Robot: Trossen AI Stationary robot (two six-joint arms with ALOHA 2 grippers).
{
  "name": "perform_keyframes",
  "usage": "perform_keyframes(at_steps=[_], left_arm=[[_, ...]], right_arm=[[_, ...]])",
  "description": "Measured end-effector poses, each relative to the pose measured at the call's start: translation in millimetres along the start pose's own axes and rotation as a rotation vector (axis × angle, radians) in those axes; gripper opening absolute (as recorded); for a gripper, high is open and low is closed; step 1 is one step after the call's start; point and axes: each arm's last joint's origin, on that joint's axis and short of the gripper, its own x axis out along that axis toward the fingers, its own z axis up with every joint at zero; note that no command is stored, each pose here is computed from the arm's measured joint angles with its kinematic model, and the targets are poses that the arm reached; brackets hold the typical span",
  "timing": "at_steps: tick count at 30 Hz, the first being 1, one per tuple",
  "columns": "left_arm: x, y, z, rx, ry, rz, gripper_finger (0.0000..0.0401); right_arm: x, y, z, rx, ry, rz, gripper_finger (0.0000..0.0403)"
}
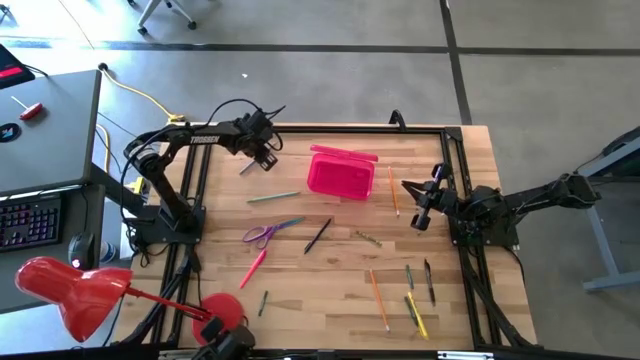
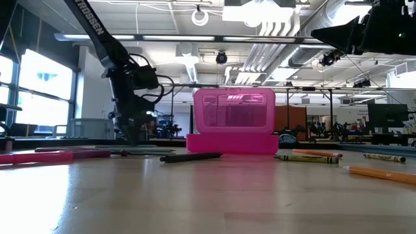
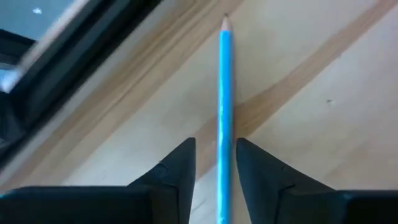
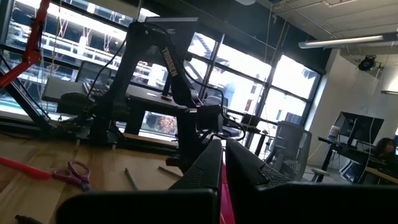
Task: Pick & place school supplies into a supply box
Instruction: Put the blue pencil into the pink supply box
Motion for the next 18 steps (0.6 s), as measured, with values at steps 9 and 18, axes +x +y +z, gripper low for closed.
perform_keyframes(at_steps=[9,18], left_arm=[[9.6,3.6,-0.9,-0.109,0.020,-0.069,0.0142],[10.7,-3.3,0.0,-0.153,0.014,-0.123,0.0034]], right_arm=[[0.0,-0.1,0.1,0.000,0.000,-0.001,0.0000],[0.0,0.0,0.0,0.000,0.000,0.000,0.0000]])
